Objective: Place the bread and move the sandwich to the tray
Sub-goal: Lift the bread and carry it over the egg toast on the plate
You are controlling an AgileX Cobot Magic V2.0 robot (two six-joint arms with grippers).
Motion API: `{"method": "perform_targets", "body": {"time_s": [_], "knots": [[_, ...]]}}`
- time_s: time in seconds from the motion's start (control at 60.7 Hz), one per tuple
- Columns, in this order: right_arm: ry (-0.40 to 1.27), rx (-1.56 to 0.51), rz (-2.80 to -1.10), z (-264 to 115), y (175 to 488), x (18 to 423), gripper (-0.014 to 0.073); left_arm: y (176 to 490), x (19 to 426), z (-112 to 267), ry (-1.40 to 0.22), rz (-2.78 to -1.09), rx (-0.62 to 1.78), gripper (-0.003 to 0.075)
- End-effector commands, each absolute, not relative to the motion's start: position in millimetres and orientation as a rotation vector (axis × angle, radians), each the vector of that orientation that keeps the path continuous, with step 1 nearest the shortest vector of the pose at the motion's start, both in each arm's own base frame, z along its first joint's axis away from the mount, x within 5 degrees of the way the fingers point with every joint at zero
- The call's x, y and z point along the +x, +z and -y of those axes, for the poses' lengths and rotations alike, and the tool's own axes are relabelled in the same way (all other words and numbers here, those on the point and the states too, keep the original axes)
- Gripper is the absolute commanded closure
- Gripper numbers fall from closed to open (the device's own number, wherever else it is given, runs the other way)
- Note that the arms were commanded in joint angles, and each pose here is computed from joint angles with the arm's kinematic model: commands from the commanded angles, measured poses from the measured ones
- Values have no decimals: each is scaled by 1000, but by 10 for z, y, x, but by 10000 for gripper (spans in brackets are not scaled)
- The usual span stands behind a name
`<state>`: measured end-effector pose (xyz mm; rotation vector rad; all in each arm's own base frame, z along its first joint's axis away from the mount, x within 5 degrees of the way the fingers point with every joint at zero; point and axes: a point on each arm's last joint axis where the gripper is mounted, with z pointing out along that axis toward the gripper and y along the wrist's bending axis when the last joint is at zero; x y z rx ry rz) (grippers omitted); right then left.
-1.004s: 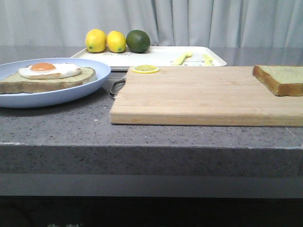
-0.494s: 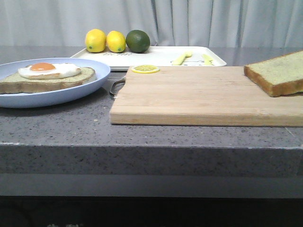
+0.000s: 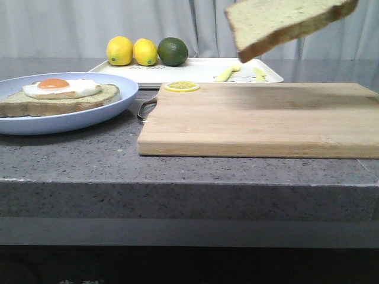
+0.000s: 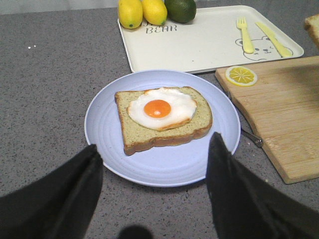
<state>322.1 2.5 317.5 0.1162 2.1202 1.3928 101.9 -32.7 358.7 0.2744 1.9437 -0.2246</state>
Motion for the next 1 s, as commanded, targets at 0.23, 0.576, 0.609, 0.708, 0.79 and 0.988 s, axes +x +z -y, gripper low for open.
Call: {"method": "perform_targets", "body": {"time_s": [0.23,0.576,0.609,0.708,0.79,0.988], "knots": [[1654,32,-1898,-1029,3588,3162,501,3725,1042,344,-242,-1854,269,270],[1617,133,-1879,-1882,3587,3161,501,3725,1042,344,-242,-1854,269,270],[1617,127,-1879,-1937,3598,3173,501,3725,1042,344,-242,-1854,269,270],[1614,118,-1890,-2114,3589,3227,501,3725,1042,344,-242,-1854,269,270],[1629,131,-1911,-2268,3545,3275,501,3725,1042,344,-242,-1854,269,270],[1669,230,-1962,-2576,3418,3416,501,3725,1042,344,-242,-1854,269,284]]}}
